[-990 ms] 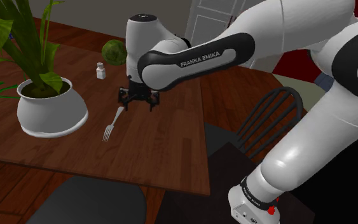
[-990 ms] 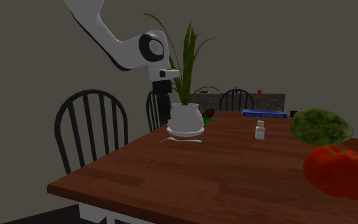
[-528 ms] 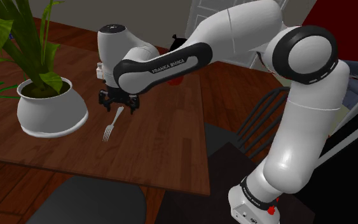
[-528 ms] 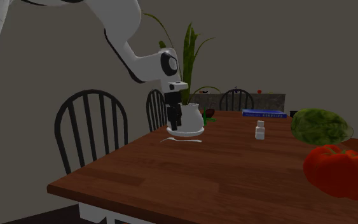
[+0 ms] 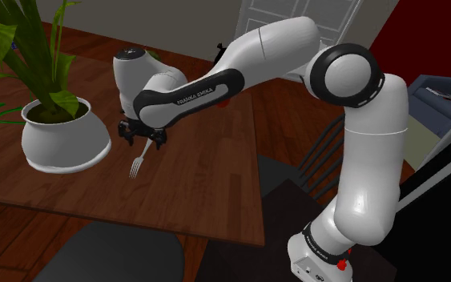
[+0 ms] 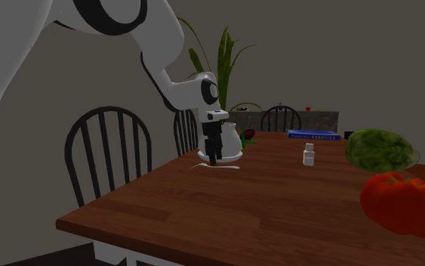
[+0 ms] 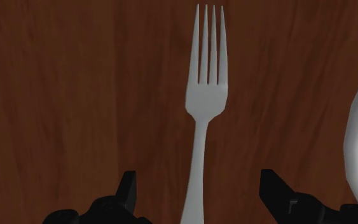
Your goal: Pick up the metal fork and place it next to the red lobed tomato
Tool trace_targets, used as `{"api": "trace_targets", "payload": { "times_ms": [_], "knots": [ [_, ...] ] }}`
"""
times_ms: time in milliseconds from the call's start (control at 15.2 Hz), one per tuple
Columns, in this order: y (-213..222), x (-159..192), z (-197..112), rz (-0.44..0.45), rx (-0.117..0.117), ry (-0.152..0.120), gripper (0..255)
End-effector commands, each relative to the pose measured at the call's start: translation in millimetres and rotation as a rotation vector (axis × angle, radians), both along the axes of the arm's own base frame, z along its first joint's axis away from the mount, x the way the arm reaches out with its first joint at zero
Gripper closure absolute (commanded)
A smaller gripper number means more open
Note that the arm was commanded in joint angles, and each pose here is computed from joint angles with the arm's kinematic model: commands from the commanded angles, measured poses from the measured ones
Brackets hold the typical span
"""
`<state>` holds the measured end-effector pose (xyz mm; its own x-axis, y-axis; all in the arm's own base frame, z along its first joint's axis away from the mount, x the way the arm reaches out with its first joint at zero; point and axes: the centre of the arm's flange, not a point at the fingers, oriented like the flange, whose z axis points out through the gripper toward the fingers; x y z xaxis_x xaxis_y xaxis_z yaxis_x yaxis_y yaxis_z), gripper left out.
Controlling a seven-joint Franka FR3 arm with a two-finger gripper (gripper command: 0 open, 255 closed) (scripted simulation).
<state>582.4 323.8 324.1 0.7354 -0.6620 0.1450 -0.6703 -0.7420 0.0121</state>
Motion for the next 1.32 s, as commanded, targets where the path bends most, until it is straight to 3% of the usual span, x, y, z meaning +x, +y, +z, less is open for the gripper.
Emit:
{"api": "trace_targets", "payload": {
  "times_ms": [0, 594, 660, 1254],
  "knots": [
    [-0.4, 0.7, -11.5, 0.0, 0.0, 0.0, 0],
    [-0.7, 1.0, -14.5, 0.0, 0.0, 0.0, 0],
    [-0.7, 1.0, -14.5, 0.0, 0.0, 0.0, 255],
    [-0.7, 1.0, -14.6, 0.0, 0.0, 0.0, 255]
  ]
}}
